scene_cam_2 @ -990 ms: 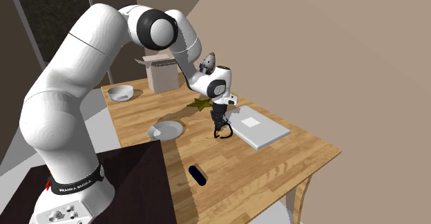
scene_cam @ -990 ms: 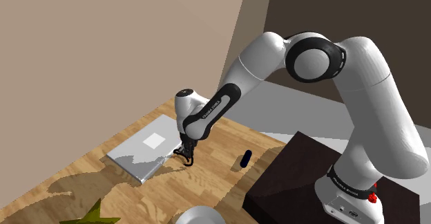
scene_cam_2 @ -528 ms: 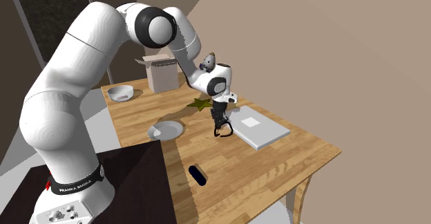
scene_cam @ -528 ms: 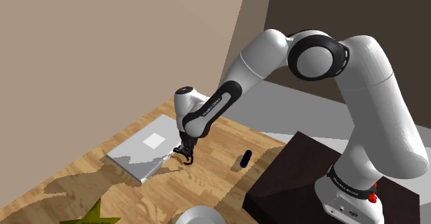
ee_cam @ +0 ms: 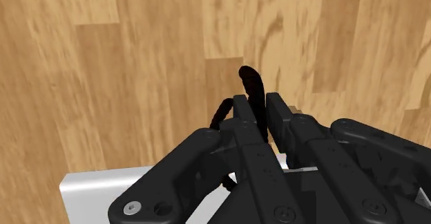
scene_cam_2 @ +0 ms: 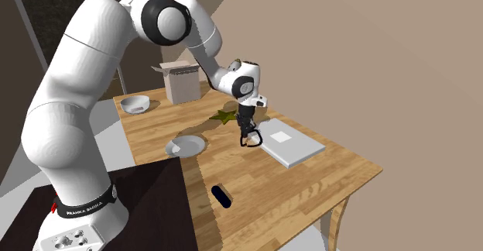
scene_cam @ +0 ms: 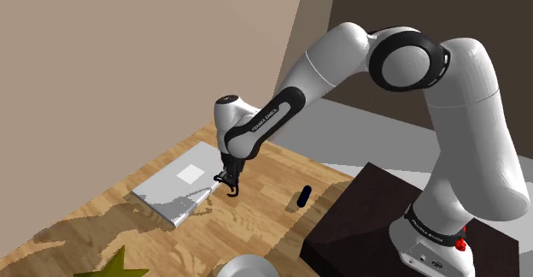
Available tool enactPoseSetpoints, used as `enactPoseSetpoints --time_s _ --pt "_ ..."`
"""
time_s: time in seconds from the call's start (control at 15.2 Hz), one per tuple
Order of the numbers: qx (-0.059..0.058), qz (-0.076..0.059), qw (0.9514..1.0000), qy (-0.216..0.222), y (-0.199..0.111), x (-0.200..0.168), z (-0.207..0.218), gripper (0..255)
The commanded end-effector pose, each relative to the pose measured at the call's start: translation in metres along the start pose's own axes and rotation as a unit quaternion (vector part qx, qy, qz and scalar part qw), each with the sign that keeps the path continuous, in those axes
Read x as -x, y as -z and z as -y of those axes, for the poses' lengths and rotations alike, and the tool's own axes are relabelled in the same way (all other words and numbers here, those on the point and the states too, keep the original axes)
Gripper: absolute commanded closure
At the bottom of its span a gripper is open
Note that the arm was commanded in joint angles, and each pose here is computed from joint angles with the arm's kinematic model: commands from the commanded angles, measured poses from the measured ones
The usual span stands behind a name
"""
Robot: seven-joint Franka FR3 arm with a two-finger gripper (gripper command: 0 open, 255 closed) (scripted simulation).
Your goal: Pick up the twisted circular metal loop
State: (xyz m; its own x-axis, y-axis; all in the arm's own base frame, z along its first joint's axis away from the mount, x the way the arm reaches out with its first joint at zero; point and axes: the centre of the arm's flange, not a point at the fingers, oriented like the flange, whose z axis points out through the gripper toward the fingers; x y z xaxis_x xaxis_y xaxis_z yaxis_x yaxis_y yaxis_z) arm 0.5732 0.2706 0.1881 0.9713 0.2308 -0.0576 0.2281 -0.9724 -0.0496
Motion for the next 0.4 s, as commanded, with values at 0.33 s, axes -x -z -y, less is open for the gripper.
enactPoseSetpoints --time_s 0.33 --pt "0.000 0.000 1.0000 0.000 0.027 0.002 0.002 255"
